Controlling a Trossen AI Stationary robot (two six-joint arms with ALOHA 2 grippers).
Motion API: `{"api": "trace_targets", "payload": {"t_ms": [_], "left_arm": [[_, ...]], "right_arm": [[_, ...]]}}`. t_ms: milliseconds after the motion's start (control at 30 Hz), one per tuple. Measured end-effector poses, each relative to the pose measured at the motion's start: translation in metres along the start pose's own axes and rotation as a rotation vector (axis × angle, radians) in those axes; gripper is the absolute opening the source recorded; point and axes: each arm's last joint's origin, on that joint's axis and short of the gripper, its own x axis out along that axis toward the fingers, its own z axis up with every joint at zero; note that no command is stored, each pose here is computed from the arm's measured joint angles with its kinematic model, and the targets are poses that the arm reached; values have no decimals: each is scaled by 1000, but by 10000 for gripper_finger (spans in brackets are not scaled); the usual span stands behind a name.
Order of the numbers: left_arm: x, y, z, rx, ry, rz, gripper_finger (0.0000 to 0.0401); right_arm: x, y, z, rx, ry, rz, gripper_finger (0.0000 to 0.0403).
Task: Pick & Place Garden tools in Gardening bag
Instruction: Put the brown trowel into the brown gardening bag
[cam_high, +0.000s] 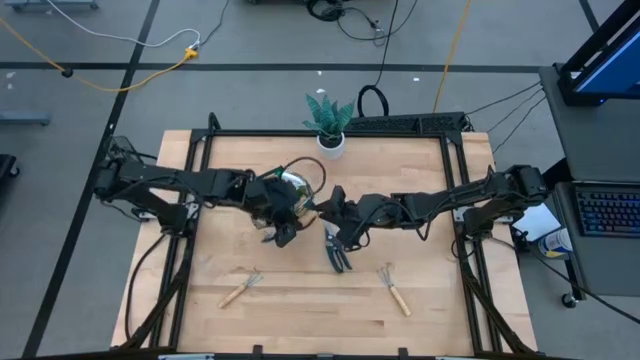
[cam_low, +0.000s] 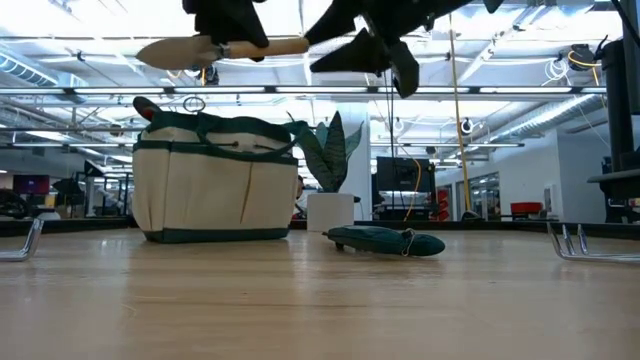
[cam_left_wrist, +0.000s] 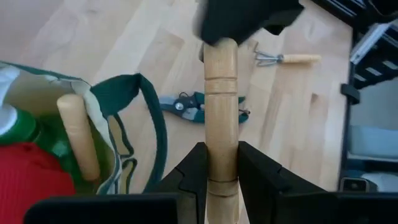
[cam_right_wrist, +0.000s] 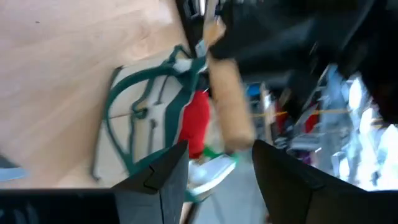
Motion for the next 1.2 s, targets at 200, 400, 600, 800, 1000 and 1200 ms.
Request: {"api": "trace_targets", "payload": {"t_ms": [200,400,600,800,1000,1200], "left_arm": [[-2,17,16,-6,-44,-60,72],[-3,31,27,-30,-57,-139,72],[-2,28,34,-6,-105,-205,72],[-2,28,35,-9,-101,-229,72],[-3,35,37,-26,-100,-218,72],[-3,40,38,-41,-97,-207,72]], "right_arm": [[0,-4,2,-166,-15,-44,169],[0,-7,2,-230,-12,-75,169],[2,-11,-7,-194,14,-86,169],[5,-14,-17,-185,41,-90,149],[5,-15,-17,-184,43,-95,78],[5,-14,-17,-179,46,-93,49]]}}
